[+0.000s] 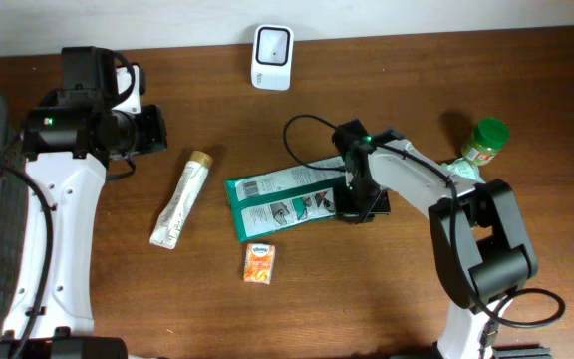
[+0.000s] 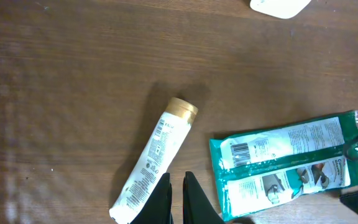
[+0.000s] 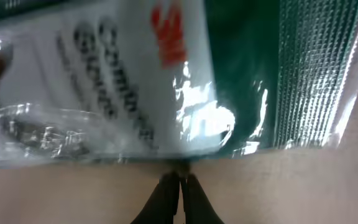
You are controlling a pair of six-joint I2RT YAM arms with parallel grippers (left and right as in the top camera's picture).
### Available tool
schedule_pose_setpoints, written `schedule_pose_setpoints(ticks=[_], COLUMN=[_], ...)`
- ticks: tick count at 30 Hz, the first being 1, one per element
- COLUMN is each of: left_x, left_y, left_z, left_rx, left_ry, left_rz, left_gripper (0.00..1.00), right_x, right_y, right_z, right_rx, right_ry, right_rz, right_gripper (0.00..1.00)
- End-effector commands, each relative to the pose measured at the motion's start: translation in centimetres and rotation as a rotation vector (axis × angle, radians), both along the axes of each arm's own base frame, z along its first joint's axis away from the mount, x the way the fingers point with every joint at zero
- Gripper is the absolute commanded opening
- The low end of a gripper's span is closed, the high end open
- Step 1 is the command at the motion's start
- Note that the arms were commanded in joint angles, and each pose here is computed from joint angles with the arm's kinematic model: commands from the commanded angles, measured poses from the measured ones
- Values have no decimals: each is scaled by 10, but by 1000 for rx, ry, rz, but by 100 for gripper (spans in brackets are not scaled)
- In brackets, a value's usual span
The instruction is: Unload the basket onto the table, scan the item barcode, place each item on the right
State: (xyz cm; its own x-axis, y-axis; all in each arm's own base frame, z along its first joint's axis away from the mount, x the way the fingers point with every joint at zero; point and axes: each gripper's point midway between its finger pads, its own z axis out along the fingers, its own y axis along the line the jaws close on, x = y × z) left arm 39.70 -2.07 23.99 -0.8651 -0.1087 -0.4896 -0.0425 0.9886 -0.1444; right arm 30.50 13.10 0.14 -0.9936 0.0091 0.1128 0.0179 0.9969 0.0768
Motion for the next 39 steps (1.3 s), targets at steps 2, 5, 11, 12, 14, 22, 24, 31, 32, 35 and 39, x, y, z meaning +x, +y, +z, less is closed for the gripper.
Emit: schedule_pose_setpoints(ticks=[2,5,11,12,14,22,24,31,32,35,39], left_x=[1,1,1,0,-1,-2,-2,-3,-5,-5,-5], left_y=[2,2,2,2,2,2,2,2,2,2,2], left_z=[1,1,1,0,0,-1,-1,-2,-2,-3,-3], left_rx=[-1,-1,-1,-1,-1,-1,-1,-1,-1,-1,-1], left_ry=[-3,-3,-2,1,8,12,12,18,24,27,27], left_rz=[13,13,13,13,13,13,13,13,13,13,13], left_gripper=[6,6,4,4,4,5,5,4,5,4,4], right_x=[14,39,138,150,164,159,155,155,157,158,150], right_y=[-11,-11,-11,-7,2,85,104,155,170,190,218], right_z=[-20,-31,-8,0,16,104,101,55,46,39,31], right_rx=[-45,-16,-9,3,33,441,469,454,484,522,560], right_ry=[-85,-187,-602,-654,-700,-580,-555,-518,-523,-542,-555], right_rz=[8,47,120,119,118,-54,-109,-370,-386,-365,-319], right_gripper=[4,5,4,4,4,28,36,42,42,41,41])
